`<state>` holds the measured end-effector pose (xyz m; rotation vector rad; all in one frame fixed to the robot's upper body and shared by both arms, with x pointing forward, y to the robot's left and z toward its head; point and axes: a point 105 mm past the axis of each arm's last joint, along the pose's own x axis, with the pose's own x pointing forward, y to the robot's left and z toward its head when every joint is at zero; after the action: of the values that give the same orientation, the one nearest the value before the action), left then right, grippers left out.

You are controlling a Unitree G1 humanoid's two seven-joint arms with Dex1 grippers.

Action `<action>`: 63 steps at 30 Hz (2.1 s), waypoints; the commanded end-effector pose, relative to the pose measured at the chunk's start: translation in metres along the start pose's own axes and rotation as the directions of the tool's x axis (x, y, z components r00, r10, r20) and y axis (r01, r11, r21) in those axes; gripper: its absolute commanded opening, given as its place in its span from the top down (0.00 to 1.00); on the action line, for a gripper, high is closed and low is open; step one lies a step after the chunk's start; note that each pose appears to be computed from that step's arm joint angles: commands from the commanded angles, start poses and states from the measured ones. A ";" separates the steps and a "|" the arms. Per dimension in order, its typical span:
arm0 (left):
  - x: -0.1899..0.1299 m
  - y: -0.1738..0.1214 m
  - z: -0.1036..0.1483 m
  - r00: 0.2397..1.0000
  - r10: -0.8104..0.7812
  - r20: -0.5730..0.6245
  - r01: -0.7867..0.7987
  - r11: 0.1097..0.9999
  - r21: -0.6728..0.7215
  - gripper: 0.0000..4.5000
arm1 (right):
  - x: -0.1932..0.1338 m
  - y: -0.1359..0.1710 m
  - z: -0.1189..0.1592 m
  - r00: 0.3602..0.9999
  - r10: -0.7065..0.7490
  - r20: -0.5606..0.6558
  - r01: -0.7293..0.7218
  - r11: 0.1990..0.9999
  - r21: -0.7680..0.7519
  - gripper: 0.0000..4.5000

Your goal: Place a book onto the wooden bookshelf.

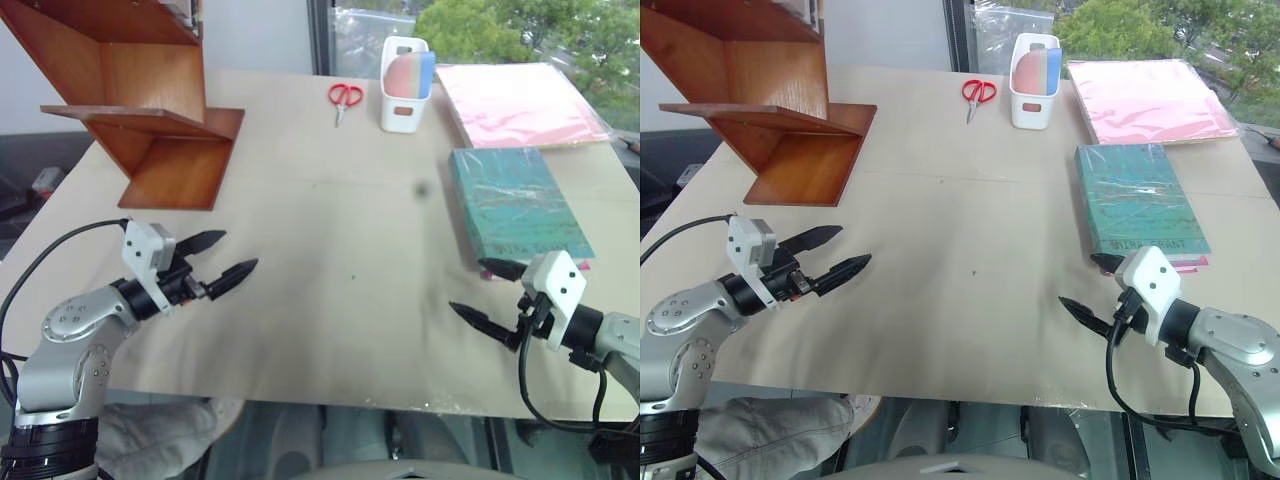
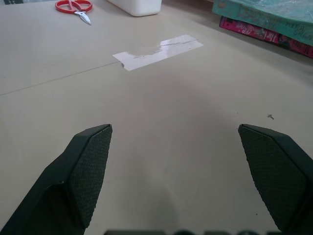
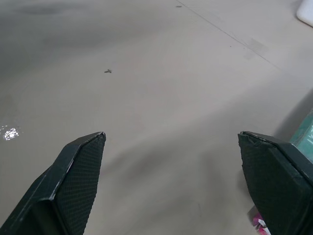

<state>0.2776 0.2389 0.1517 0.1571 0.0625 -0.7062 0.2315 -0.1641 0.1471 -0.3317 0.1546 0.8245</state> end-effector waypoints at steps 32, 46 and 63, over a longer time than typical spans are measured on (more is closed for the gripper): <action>0.082 -0.102 0.079 0.820 -0.531 0.213 0.504 0.847 0.171 0.00 | -0.036 -0.247 -0.002 0.581 -0.788 -0.205 0.808 0.589 0.028 0.49; 0.070 -0.103 0.080 0.826 -0.516 0.228 0.491 0.856 0.160 0.00 | -0.039 -0.266 -0.047 0.626 -0.617 -0.476 0.773 0.570 0.278 0.99; 0.058 -0.105 0.091 0.789 -0.557 0.260 0.514 0.829 0.219 0.00 | 0.011 -0.221 -0.067 0.843 -0.325 -0.428 0.520 0.693 0.499 0.99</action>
<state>0.2582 0.1063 0.2117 0.1239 -0.2078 -1.3008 0.4010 -0.3250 0.1290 0.1066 0.6139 0.1660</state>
